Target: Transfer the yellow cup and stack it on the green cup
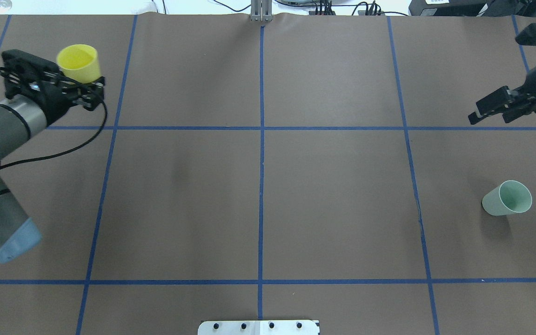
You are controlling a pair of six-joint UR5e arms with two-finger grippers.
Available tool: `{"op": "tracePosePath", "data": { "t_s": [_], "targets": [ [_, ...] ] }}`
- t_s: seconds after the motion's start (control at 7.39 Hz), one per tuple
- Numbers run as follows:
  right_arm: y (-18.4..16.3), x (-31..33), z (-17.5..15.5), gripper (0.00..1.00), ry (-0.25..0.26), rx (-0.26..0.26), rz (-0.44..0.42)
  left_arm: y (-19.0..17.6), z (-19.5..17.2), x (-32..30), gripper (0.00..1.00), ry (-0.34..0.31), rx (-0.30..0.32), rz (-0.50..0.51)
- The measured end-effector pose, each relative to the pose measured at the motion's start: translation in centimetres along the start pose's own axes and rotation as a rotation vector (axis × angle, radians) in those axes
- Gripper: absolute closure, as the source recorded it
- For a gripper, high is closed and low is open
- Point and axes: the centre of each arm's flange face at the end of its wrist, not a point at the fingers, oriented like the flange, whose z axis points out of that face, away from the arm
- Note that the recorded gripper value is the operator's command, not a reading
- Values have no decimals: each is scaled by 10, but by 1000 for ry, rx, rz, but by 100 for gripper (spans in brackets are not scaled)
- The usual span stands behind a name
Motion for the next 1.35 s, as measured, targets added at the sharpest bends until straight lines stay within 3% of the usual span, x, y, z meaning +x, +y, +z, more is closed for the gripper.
{"op": "tracePosePath", "data": {
  "t_s": [0.14,0.41,0.68,0.81,1.35],
  "targets": [
    [-10,-39,4,0,-22,2,38,-6,0,51,100,97,13,-9],
    [-21,-105,5,0,-66,6,62,14,-4,136,100,273,-23,14],
    [-15,-146,8,0,-97,-4,39,9,2,232,100,539,-53,218],
    [-7,-166,12,0,-113,-16,29,3,15,275,100,620,-53,285],
    [15,-227,31,0,-172,-66,-12,24,28,319,100,797,-12,408]
  ]
}}
